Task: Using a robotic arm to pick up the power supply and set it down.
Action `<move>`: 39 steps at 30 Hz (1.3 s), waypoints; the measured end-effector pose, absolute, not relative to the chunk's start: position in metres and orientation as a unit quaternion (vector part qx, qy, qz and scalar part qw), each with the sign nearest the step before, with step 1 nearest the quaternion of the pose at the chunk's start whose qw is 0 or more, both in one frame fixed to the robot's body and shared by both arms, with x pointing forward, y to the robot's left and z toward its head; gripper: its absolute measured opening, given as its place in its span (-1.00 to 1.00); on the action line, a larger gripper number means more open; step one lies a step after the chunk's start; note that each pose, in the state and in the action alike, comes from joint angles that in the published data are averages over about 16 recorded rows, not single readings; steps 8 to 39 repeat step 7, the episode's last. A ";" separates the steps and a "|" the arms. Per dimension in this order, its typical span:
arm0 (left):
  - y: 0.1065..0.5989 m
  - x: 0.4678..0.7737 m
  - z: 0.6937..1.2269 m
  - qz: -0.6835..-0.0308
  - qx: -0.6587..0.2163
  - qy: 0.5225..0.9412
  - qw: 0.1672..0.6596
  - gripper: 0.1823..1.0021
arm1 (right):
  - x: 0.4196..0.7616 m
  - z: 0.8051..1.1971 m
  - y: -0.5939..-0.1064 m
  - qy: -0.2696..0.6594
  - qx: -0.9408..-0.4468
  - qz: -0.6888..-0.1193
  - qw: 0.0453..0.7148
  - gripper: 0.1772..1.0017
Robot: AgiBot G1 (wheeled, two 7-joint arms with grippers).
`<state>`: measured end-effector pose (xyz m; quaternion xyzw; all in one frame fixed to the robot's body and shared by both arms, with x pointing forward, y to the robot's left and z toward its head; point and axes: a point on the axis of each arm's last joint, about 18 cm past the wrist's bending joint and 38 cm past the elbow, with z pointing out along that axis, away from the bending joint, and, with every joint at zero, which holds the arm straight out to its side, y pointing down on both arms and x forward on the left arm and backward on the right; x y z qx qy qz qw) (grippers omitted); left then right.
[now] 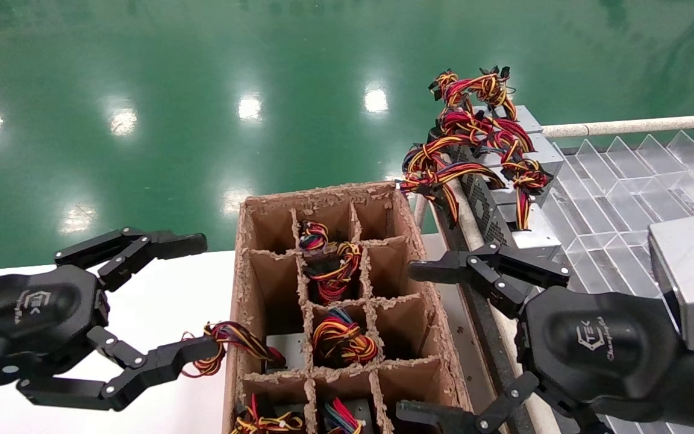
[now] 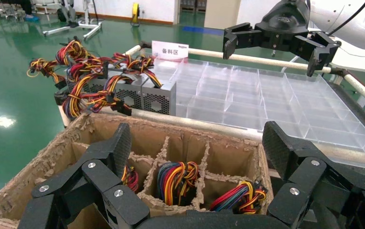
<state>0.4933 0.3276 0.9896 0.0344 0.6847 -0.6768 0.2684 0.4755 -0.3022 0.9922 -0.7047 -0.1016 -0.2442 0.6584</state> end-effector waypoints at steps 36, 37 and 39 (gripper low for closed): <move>0.328 0.493 0.990 -0.677 0.034 0.685 0.268 1.00 | 0.475 0.992 -0.302 -0.102 -0.705 -0.244 0.658 1.00; 0.328 0.493 0.990 -0.677 0.034 0.685 0.268 1.00 | 0.475 0.992 -0.302 -0.102 -0.705 -0.244 0.658 1.00; 0.328 0.493 0.990 -0.677 0.034 0.685 0.268 1.00 | 0.475 0.992 -0.302 -0.102 -0.705 -0.244 0.658 1.00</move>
